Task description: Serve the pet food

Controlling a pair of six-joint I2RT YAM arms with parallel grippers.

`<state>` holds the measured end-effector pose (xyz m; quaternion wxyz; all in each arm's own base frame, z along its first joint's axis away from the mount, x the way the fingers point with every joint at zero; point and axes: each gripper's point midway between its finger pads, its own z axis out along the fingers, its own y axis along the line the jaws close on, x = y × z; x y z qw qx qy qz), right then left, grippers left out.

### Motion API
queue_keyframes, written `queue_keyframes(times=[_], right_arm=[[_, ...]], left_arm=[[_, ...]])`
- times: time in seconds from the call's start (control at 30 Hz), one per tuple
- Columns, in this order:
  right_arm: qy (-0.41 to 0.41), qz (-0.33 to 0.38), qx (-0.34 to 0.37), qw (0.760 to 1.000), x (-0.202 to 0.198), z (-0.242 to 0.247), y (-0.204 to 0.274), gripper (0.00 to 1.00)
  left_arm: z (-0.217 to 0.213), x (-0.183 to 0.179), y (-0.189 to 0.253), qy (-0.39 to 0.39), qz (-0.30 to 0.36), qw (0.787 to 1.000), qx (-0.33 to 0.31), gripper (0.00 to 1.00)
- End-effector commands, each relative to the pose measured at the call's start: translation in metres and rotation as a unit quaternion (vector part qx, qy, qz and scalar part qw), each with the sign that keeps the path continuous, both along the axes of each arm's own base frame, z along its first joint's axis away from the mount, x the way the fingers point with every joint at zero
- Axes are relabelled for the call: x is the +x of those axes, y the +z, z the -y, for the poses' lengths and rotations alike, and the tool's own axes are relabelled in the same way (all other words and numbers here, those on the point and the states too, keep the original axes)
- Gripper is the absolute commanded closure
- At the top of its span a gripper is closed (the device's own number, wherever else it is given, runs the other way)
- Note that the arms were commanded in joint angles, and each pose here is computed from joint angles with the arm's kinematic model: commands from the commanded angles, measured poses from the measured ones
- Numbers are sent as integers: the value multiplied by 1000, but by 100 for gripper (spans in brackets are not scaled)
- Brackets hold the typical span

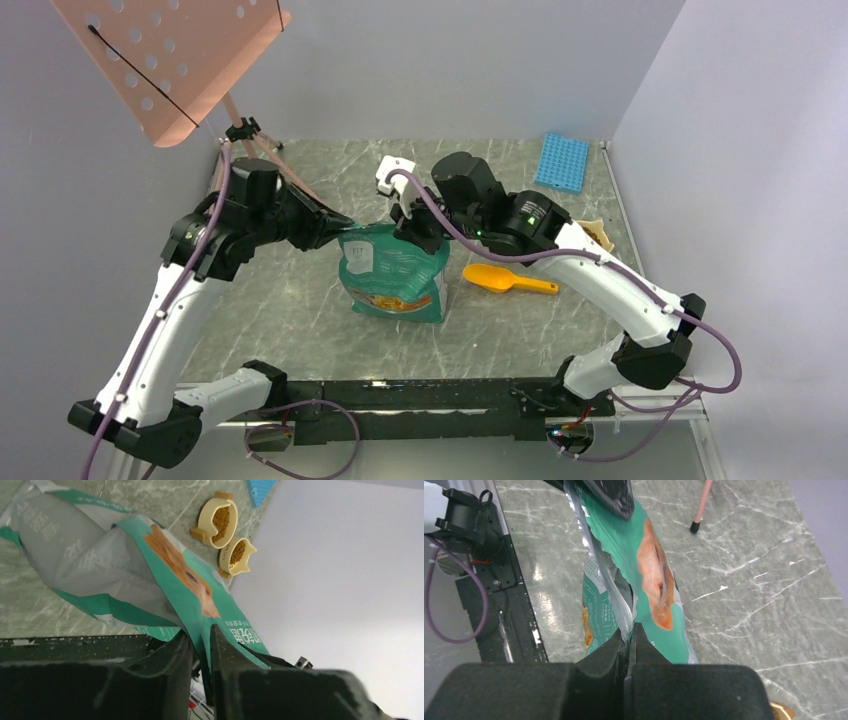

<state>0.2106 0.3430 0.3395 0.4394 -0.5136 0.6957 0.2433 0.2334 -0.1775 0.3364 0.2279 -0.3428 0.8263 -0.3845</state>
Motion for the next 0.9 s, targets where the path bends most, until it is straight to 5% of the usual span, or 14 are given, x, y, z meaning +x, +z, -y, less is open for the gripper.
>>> queue_keyframes(times=[0.0,0.2,0.37,0.6,0.87], right_arm=[[-7,-51,-1,999,-12,13,6,100],[-6,-58,10,998,-16,3,14,100],[-11,-50,11,999,-17,1,15,100],[-19,-35,12,999,-18,4,20,100],[-5,13,-22,1000,-12,-9,19,61]], left_arm=[[-29,15,44,65,113,991,-4,66],[-18,0,30,81,47,992,-88,36],[-13,-7,37,95,15,985,-144,29],[7,-9,36,72,-56,978,-188,37],[-6,-7,27,116,-50,975,-185,69]])
